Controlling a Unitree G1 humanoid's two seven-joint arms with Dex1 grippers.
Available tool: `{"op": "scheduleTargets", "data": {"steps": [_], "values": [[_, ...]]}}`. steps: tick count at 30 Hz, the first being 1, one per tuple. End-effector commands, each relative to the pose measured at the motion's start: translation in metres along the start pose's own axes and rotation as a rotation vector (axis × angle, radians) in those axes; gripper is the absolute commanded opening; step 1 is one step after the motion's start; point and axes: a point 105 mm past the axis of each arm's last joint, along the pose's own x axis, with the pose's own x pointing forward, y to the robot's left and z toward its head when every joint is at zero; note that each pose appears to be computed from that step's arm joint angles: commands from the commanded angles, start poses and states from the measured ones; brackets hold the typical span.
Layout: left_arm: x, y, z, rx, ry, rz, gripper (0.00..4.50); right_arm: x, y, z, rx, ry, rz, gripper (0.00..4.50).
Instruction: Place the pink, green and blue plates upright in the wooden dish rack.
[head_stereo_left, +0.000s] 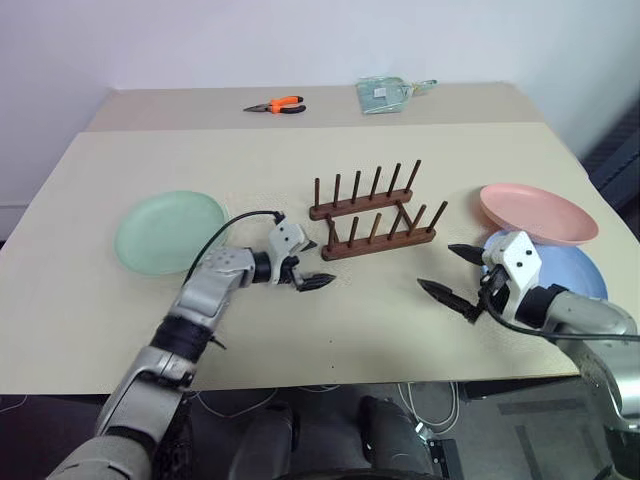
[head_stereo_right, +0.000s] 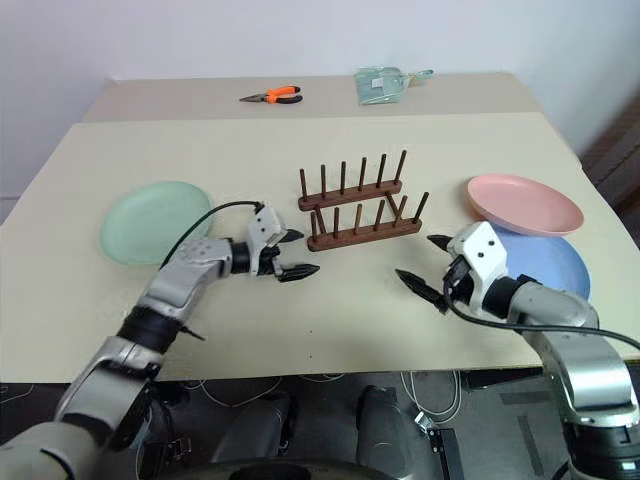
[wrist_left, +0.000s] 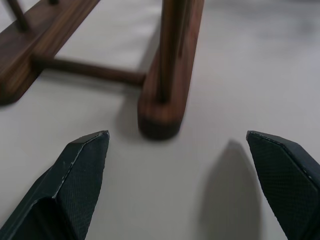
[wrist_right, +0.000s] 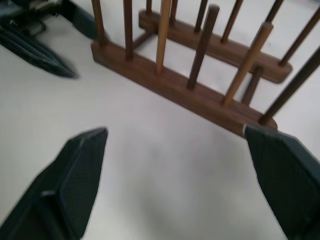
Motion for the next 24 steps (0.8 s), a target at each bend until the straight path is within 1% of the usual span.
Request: {"op": "scheduleTargets", "data": {"steps": [1,3,6,8,9,13,19,21,23,24], "values": [[0.019,-0.002,-0.012,-0.003,0.043,-0.022,4.26,-0.008,0.006,0.017,-0.035,-0.049,-0.041,4.47],[0.026,-0.008,-0.01,-0.005,0.022,-0.052,3.74,-0.013,0.009,0.017,-0.037,-0.042,-0.047,4.5],[0.028,-0.012,-0.012,0.001,0.007,-0.068,2.19,-0.015,0.008,0.017,-0.038,-0.034,-0.068,4.5],[0.026,-0.016,-0.012,0.047,0.006,-0.09,1.2,-0.015,0.008,0.018,-0.043,-0.03,-0.059,4.5],[0.025,-0.019,-0.01,0.083,-0.002,-0.109,0.81,-0.015,0.009,0.018,-0.04,-0.022,-0.047,4.5],[0.011,-0.031,-0.007,0.181,-0.009,-0.218,0.79,-0.021,0.015,0.014,-0.031,0.035,0.025,4.5],[-0.013,-0.035,-0.008,0.211,0.011,-0.315,0.79,-0.027,0.015,0.001,-0.031,0.096,0.056,4.5],[-0.018,-0.028,-0.015,0.195,0.059,-0.29,1.83,-0.027,0.014,-0.005,-0.04,0.12,0.053,4.5],[-0.023,-0.019,-0.022,0.186,0.099,-0.24,2.7,-0.026,0.013,-0.011,-0.036,0.143,0.047,4.5],[-0.027,-0.013,-0.025,0.173,0.116,-0.197,3.21,-0.026,0.012,-0.015,-0.038,0.161,0.049,4.25]]}}
